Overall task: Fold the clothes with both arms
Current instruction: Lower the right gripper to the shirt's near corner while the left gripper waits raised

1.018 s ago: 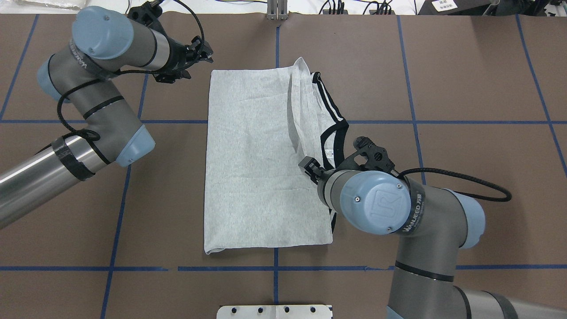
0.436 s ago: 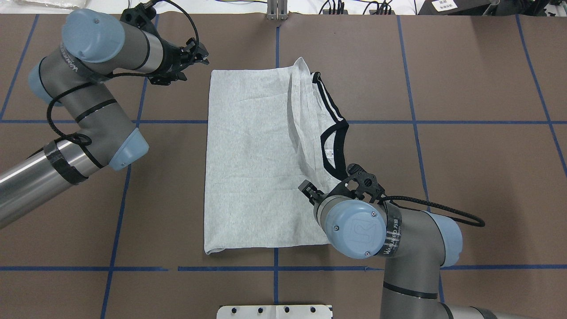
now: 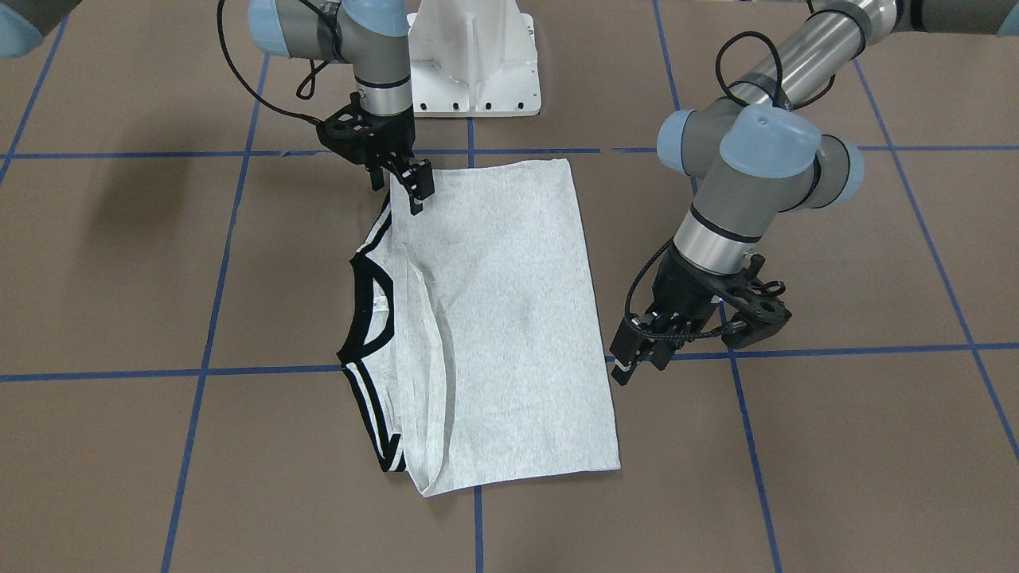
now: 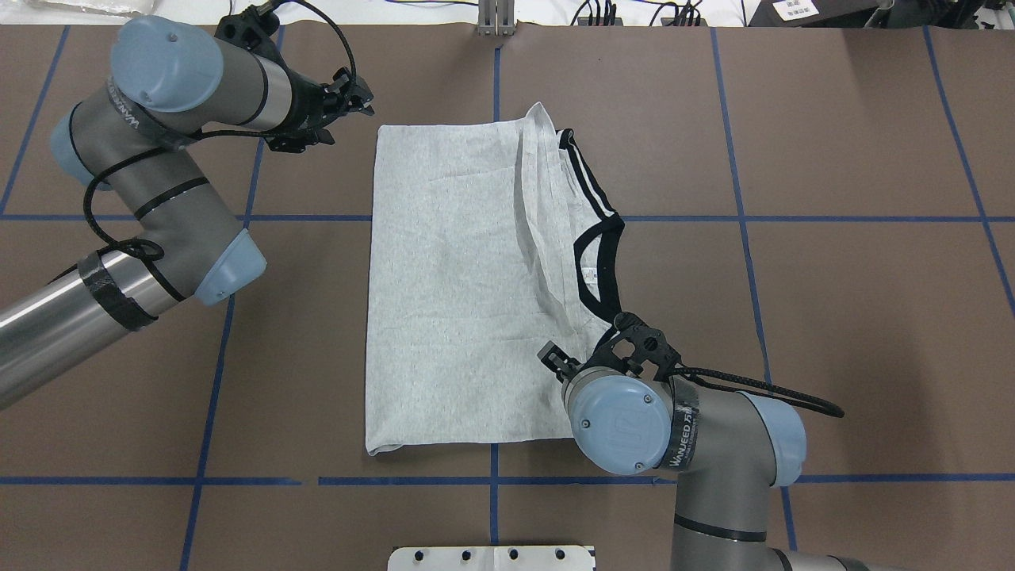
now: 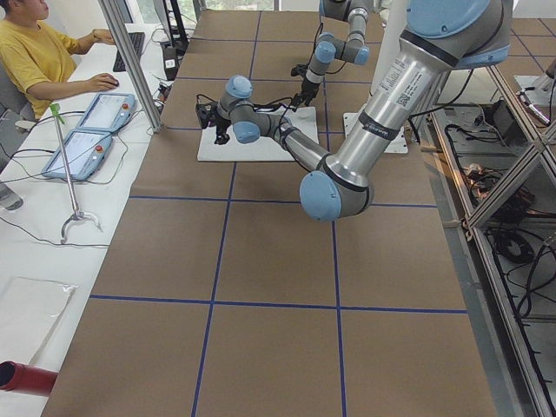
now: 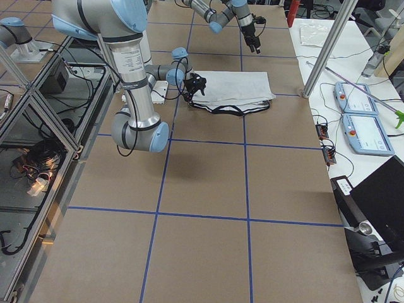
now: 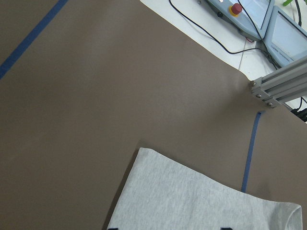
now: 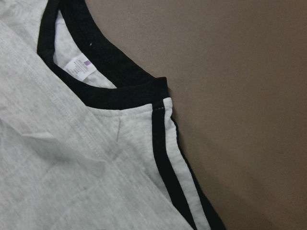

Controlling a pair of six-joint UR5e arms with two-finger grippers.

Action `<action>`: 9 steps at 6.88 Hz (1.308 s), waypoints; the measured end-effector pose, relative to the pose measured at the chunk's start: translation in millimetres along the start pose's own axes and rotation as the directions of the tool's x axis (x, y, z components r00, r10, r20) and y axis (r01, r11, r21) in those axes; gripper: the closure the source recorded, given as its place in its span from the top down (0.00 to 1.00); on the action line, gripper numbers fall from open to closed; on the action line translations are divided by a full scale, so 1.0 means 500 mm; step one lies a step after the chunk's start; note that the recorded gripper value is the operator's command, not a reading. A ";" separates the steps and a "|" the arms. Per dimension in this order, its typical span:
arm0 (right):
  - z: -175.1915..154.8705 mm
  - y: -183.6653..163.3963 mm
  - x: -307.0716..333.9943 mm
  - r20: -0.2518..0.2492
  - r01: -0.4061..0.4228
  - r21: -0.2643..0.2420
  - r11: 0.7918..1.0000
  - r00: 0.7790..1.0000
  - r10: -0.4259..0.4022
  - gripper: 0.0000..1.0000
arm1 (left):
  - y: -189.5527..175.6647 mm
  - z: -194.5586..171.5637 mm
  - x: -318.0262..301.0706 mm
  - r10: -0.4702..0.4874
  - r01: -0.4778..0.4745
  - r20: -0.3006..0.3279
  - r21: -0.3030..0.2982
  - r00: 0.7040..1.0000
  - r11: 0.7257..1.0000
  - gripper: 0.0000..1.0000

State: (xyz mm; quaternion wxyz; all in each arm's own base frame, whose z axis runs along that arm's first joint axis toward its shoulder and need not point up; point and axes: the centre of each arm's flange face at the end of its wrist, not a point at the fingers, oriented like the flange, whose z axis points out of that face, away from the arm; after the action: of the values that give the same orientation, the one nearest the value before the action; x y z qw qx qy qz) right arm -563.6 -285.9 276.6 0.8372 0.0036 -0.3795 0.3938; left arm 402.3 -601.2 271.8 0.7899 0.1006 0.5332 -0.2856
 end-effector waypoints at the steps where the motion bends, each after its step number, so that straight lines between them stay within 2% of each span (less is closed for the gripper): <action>1: 0.004 0.006 0.004 -0.004 -0.004 -0.001 1.000 1.000 0.004 0.68 | -0.001 0.000 0.000 -0.001 0.001 0.000 0.001 1.000 1.000 0.77; 7: 0.007 0.036 0.009 -0.012 -0.018 -0.014 1.000 1.000 0.018 0.70 | -0.008 -0.003 -0.001 -0.002 0.002 0.000 0.007 1.000 1.000 0.77; 8: 0.008 0.038 0.010 -0.013 -0.017 -0.015 1.000 1.000 0.017 0.66 | -0.008 -0.003 -0.001 -0.003 0.003 0.000 0.007 1.000 1.000 0.77; 9: 0.008 0.039 0.010 -0.013 -0.017 -0.015 1.000 1.000 0.017 0.47 | -0.008 -0.003 -0.001 -0.003 0.003 0.000 0.006 1.000 1.000 0.77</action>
State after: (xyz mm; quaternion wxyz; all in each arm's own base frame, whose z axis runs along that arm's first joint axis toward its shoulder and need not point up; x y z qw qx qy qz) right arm -576.8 -270.2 277.0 0.8363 -0.0085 -0.3769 0.3980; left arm 398.6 -603.6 272.2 0.7890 0.1023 0.5327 -0.2885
